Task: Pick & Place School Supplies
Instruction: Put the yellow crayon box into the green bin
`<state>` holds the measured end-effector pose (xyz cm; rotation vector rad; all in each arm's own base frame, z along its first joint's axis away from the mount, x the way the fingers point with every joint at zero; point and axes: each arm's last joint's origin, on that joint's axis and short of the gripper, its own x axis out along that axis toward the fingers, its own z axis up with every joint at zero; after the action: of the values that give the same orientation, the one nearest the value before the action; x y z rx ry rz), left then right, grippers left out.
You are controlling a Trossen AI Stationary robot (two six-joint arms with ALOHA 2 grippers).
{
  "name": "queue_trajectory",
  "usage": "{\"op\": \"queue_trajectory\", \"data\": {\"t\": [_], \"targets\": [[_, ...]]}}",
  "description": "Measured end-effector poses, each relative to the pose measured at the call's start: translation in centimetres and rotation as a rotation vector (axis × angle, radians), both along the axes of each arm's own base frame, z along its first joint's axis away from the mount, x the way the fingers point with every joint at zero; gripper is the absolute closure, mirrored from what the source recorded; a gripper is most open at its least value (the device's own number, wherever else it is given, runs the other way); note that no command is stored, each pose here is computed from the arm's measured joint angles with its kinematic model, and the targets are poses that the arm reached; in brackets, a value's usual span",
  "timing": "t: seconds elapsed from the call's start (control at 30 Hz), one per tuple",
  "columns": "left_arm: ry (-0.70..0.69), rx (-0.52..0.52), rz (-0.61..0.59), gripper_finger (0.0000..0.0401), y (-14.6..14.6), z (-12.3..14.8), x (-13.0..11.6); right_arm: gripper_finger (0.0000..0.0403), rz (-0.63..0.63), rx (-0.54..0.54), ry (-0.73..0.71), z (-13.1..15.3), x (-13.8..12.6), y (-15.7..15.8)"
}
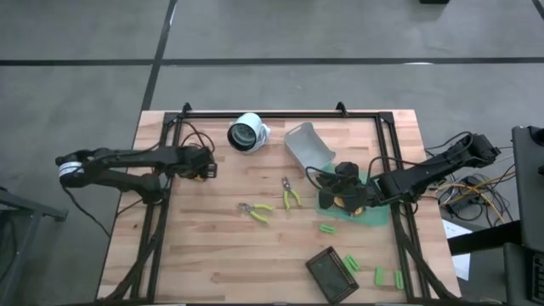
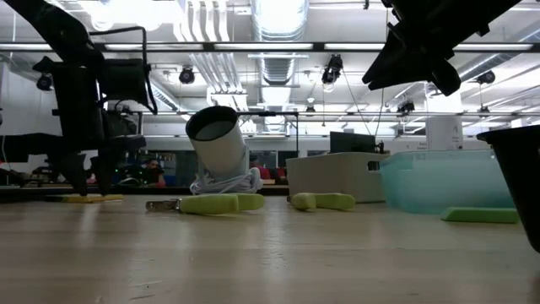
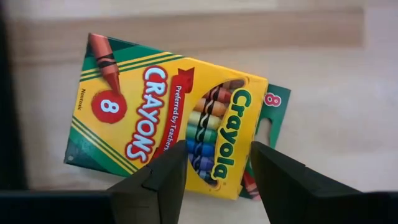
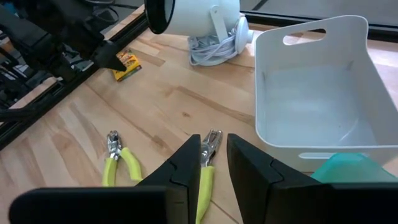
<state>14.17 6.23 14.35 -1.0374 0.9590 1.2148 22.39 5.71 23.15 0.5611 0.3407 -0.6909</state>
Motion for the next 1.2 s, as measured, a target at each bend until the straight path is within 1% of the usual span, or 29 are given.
{"op": "queue_trajectory", "data": {"t": [0.1,0.23,0.37,0.67,0.9,1.07,1.2], "targets": [[-0.022,-0.048,-0.060,0.0220,-0.2,0.0,0.2,0.0330,0.001,-0.003,0.002,0.0,0.0,0.0],[-0.054,-0.111,-0.195,0.0220,-0.5,0.0,0.5,0.0328,0.000,-0.031,0.010,0.0,0.0,0.0],[-0.083,-0.136,-0.319,0.0220,-0.9,0.0,0.9,0.0325,0.013,-0.052,0.025,0.0,0.0,0.0],[-0.182,-0.107,-0.455,0.0220,-2.5,0.3,2.4,0.0335,0.016,-0.057,0.029,0.0,0.0,0.0],[-0.255,-0.084,-0.556,0.0220,-4.2,0.6,3.4,0.0329,0.021,-0.065,0.034,0.0,0.0,0.0],[-0.262,-0.093,-0.628,0.0220,-5.5,0.6,3.6,0.0325,0.021,-0.064,0.034,0.0,0.0,0.0],[-0.266,-0.101,-0.702,0.0220,-6.9,0.6,3.7,0.0331,0.020,-0.064,0.034,0.0,0.0,0.0]]}}
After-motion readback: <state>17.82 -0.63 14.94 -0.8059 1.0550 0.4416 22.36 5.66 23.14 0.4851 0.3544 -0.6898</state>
